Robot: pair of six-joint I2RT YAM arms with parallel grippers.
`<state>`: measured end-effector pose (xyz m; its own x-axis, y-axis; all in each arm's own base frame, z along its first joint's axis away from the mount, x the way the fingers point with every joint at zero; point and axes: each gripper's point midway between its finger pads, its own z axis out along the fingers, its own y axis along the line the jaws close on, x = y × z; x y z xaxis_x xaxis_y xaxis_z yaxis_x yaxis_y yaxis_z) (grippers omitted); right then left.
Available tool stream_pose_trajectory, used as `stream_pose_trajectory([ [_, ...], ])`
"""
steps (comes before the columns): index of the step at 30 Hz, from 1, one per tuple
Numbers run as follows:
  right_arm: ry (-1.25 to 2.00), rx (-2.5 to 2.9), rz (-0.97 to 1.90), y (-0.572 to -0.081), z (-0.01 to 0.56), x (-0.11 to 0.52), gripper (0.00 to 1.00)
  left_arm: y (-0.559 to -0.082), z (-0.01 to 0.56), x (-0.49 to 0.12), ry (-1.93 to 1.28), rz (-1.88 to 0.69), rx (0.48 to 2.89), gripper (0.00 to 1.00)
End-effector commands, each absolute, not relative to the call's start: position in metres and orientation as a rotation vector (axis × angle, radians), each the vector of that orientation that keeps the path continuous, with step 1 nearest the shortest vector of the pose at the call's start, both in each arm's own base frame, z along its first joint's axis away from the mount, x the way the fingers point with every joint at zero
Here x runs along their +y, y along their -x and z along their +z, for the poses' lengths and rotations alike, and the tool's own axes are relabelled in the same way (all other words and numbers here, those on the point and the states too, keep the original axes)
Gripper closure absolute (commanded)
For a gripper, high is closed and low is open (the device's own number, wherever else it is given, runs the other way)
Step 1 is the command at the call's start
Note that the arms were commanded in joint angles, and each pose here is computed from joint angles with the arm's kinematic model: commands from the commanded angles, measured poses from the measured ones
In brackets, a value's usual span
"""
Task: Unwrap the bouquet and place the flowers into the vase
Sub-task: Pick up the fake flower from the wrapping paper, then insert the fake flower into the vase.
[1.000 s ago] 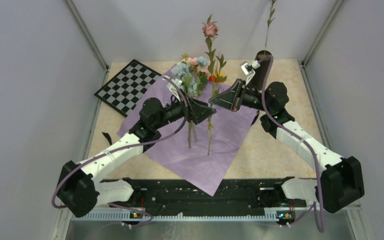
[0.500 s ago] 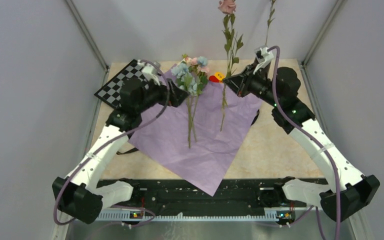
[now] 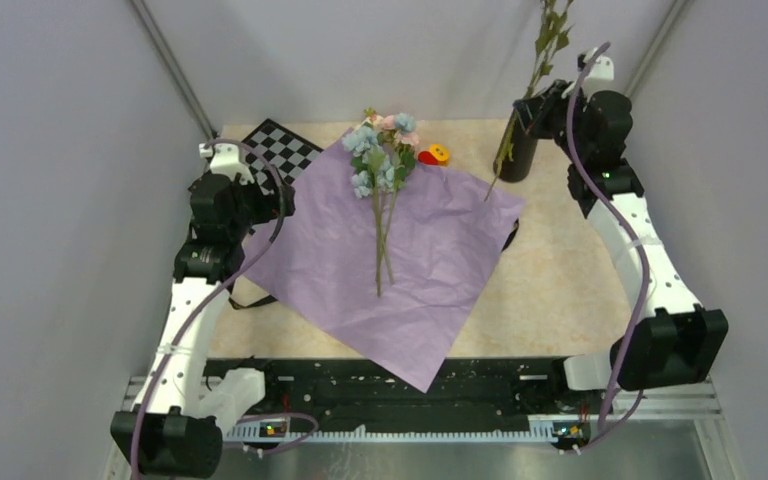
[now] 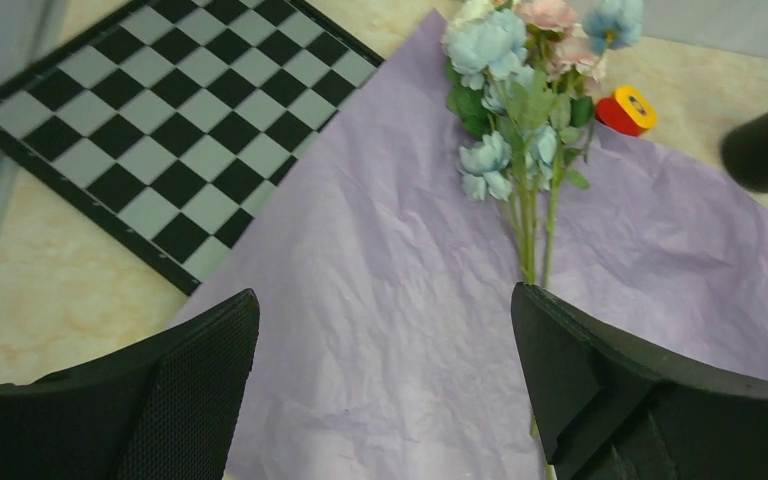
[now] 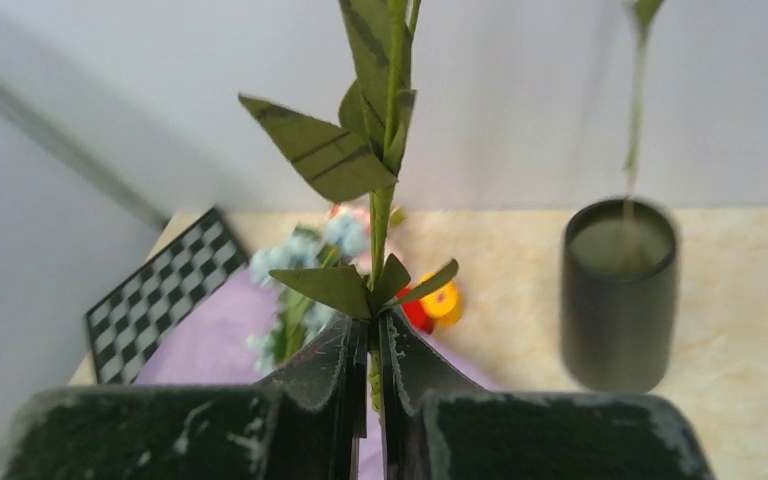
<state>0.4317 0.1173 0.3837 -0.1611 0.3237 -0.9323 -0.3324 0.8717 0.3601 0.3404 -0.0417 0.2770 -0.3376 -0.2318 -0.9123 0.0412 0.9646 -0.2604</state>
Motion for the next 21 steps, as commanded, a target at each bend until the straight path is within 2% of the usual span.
stream_pose_trajectory([
  [1,-0.028,1.381,0.441,-0.463,0.461,0.086,1.00,-0.334,0.286,-0.015,0.144,-0.116,1.851,0.01],
  [8,-0.040,1.308,0.273,-0.509,0.491,0.062,1.00,-0.333,0.289,-0.014,0.142,-0.130,1.833,0.01],
  [15,-0.060,1.245,0.112,-0.530,0.511,0.037,1.00,-0.334,0.287,-0.009,0.164,-0.129,1.835,0.01],
  [21,-0.063,1.235,0.083,-0.544,0.512,0.020,1.00,-0.334,0.286,-0.015,0.146,-0.165,1.841,0.01],
])
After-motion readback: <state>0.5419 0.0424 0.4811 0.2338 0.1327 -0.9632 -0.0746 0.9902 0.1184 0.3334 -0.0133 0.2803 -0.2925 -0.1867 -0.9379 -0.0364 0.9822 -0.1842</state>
